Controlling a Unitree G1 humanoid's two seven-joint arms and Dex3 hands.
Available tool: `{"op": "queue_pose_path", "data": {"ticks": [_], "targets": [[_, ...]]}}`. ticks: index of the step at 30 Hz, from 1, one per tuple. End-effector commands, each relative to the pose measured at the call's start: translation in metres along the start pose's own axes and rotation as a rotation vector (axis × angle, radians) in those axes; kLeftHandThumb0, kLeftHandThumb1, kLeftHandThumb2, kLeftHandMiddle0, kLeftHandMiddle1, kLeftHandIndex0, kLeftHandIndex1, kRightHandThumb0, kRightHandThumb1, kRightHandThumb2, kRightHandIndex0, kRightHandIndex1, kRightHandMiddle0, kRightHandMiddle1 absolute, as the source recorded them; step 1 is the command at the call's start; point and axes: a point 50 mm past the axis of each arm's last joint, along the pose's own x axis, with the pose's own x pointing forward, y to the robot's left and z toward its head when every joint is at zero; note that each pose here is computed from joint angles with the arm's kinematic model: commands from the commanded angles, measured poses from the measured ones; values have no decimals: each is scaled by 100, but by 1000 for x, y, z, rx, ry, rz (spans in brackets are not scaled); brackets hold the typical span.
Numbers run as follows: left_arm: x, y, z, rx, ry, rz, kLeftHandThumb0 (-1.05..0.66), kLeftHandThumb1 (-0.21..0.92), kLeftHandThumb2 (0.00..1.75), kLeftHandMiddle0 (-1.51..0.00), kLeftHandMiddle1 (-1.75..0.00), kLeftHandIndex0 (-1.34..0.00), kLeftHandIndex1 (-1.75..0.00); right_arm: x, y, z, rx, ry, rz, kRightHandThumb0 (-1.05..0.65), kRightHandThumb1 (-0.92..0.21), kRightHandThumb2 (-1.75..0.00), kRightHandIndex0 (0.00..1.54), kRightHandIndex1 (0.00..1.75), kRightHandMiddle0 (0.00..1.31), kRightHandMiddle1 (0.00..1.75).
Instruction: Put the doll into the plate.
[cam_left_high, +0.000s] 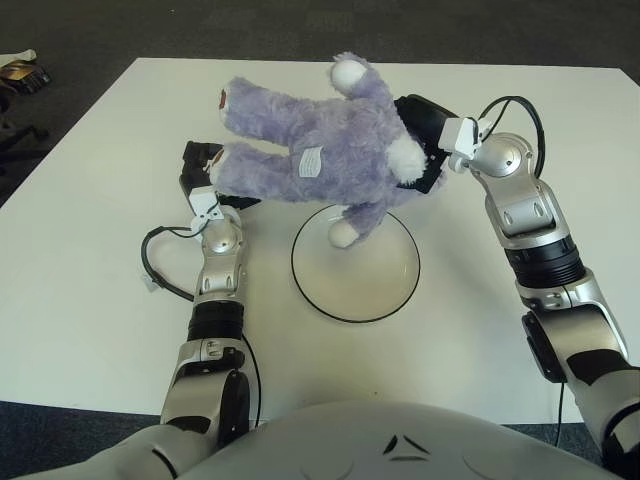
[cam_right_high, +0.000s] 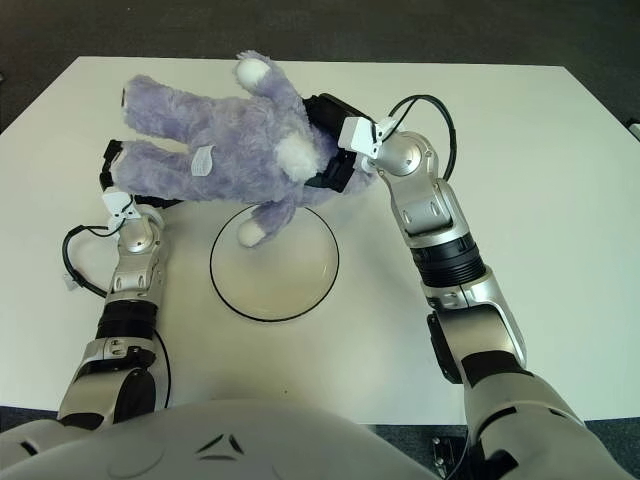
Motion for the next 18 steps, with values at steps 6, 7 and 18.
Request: {"op": "queue_pose_path", "data": {"ticks": [6, 7, 18], "targets": [[-10, 15, -14, 43, 43, 22, -1, -4, 172, -92, -175, -64, -170, 1, 1, 3, -2, -6, 2, 56, -10, -158, 79, 175, 106, 175], [-10, 15, -14, 40, 40, 24, -1, -4, 172, -92, -175, -64, -169, 1, 2, 3, -6, -9, 5, 56, -10, -158, 79, 175, 105, 175], [-11, 16, -12, 40, 22, 19, -1, 14, 153, -63, -175, -62, -175, -1, 4, 2, -50, -15, 13, 57, -9, -159, 80, 175, 106, 175]]}}
